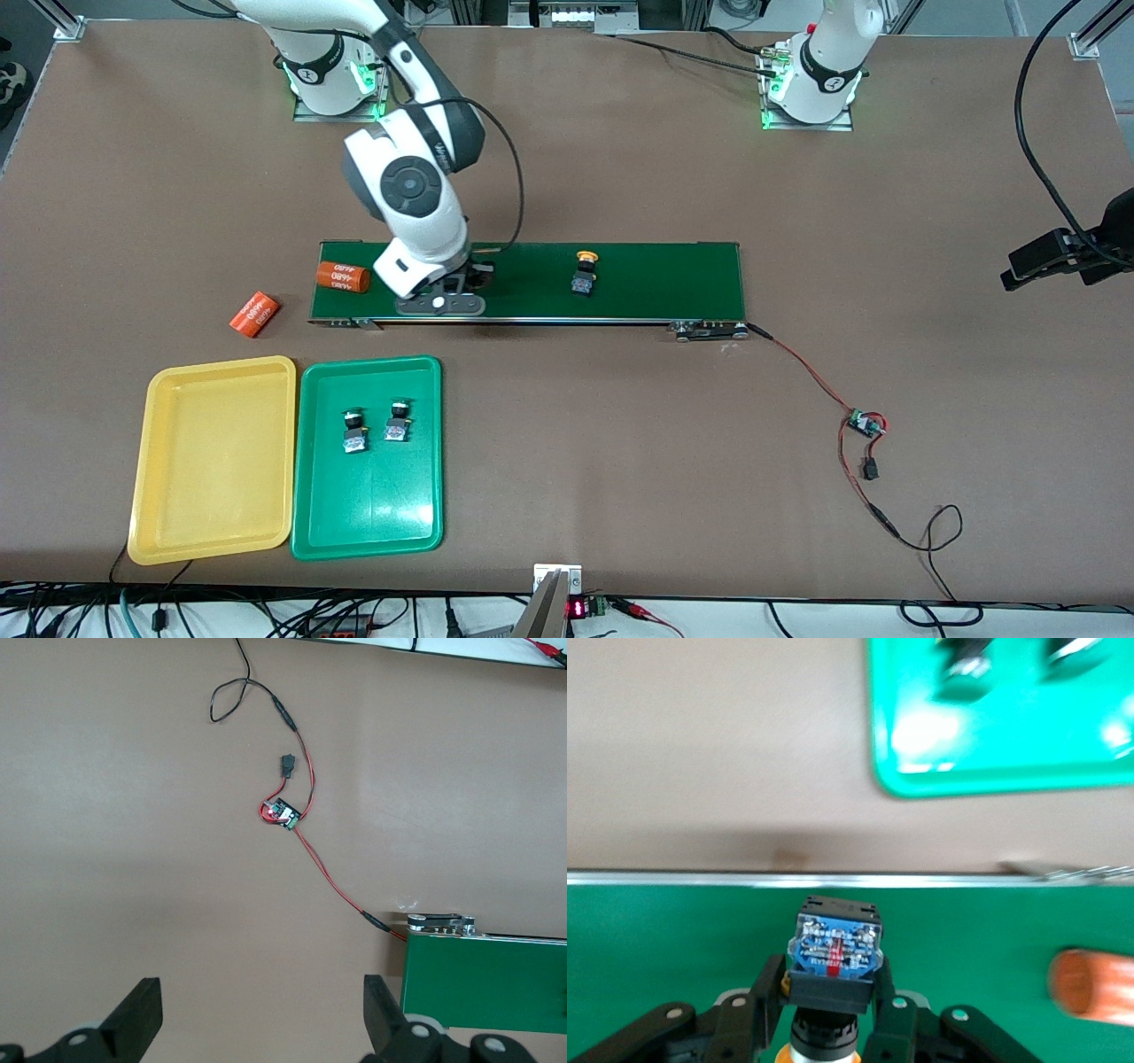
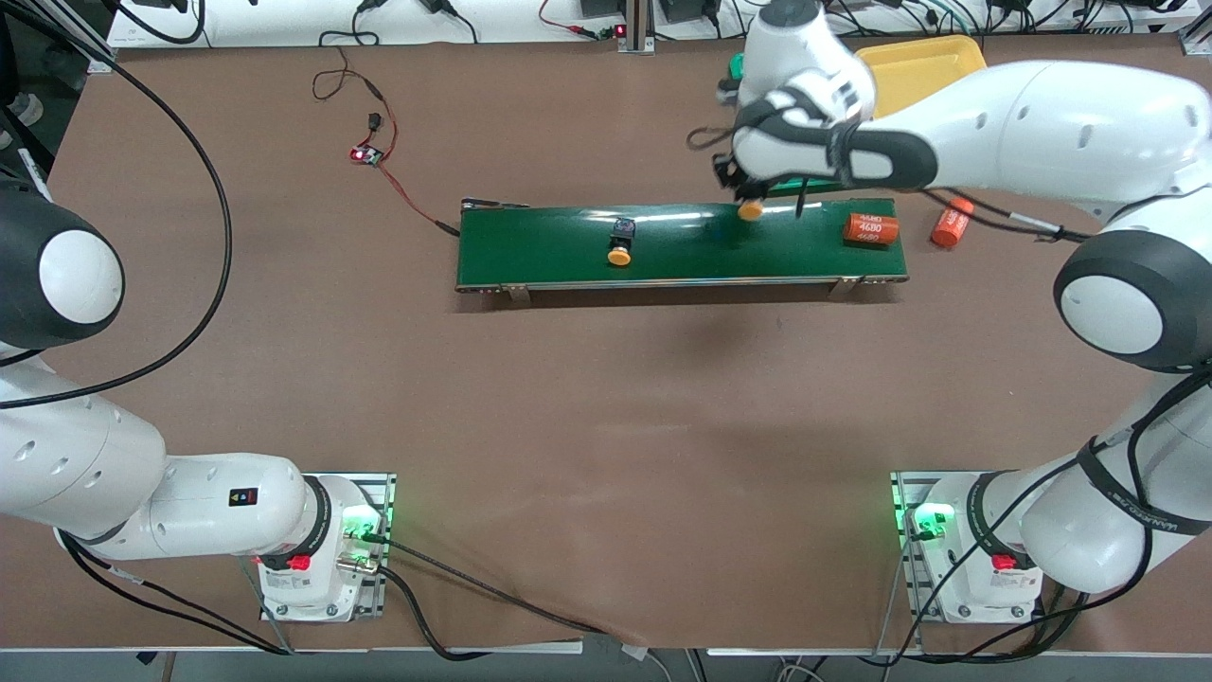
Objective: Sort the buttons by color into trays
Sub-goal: 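Lift and carry the button with the right gripper to the yellow tray, then lower the button into the yellow tray and open the right gripper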
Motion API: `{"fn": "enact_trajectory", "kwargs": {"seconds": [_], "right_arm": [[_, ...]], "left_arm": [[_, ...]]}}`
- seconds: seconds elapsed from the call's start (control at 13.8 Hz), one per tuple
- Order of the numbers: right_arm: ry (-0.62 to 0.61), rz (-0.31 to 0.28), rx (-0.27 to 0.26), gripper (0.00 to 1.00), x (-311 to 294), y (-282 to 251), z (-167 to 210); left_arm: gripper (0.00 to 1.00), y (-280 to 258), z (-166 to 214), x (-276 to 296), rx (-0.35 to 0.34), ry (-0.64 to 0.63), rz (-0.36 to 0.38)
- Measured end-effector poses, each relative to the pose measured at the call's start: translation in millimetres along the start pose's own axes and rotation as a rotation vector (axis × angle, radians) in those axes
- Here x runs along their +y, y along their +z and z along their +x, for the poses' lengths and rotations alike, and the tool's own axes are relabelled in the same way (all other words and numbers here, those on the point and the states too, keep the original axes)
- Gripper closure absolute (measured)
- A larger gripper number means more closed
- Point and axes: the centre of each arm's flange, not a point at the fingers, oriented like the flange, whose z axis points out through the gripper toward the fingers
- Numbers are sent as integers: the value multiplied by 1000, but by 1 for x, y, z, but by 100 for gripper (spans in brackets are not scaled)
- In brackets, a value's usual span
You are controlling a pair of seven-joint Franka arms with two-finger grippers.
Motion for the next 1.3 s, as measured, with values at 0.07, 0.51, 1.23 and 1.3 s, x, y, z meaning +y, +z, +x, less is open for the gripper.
{"fn": "enact_trajectory", "kwargs": {"seconds": [0.07,0.51,1.23,1.3], "right_arm": [[-11,-17,7,57,21,-16,14],[-65,-38,-12,57,200,-16,82],[-83,-37,36,57,363,113,148],[-83,-38,44,57,366,123,150]], "left_arm": [[0,0,0,0,0,0,0],[0,1,0,0,-3,-1,0],[0,4,0,0,-9,0,0],[0,5,0,1,-10,1,0]]}}
